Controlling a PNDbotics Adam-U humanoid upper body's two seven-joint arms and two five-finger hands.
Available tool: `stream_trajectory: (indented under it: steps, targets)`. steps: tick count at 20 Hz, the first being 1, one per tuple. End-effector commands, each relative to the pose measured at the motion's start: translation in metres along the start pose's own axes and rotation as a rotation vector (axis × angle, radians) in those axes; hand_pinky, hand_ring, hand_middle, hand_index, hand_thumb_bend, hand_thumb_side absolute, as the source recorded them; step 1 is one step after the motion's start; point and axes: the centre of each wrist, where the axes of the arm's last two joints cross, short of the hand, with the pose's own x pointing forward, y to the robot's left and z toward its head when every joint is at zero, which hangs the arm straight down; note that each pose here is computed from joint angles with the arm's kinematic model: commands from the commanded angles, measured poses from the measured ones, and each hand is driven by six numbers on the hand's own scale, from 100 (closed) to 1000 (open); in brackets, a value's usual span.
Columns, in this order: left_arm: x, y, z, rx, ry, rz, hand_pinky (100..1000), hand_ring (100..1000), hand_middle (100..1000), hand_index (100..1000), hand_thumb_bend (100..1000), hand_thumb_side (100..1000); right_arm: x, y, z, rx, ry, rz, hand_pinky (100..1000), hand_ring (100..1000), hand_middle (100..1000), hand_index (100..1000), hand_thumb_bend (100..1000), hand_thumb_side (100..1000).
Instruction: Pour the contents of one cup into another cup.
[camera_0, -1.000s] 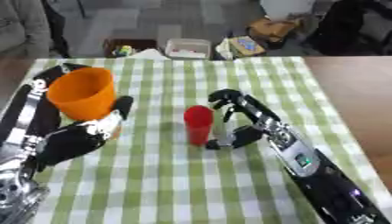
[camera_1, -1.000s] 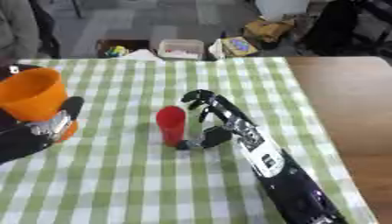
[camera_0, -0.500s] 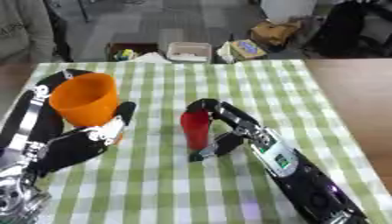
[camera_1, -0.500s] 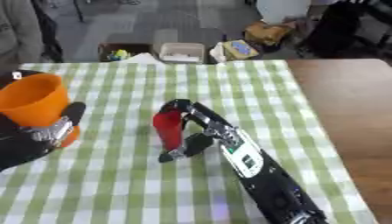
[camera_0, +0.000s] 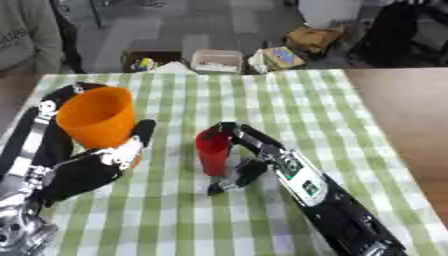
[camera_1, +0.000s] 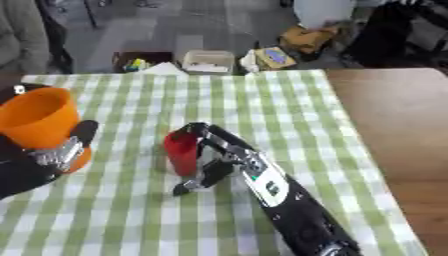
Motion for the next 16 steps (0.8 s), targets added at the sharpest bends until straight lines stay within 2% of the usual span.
stream_trajectory:
  steps: [1, 6, 16]
  targets:
    - [0.009, 0.001, -0.002, -0.003, -0.030, 0.005, 220, 338, 187, 554, 115, 100, 0.001, 0.001, -0.004, 0.002, -0.001, 0.015, 485, 684, 766, 766, 838, 284]
    - [0.009, 0.002, -0.002, -0.001, -0.027, 0.002, 220, 338, 187, 554, 114, 100, 0.006, -0.005, -0.006, -0.041, -0.020, 0.019, 505, 730, 853, 833, 850, 289]
    - [0.008, 0.001, -0.002, -0.003, -0.024, 0.002, 221, 339, 187, 554, 112, 100, 0.012, -0.013, -0.006, -0.087, -0.030, 0.017, 502, 729, 852, 842, 855, 293]
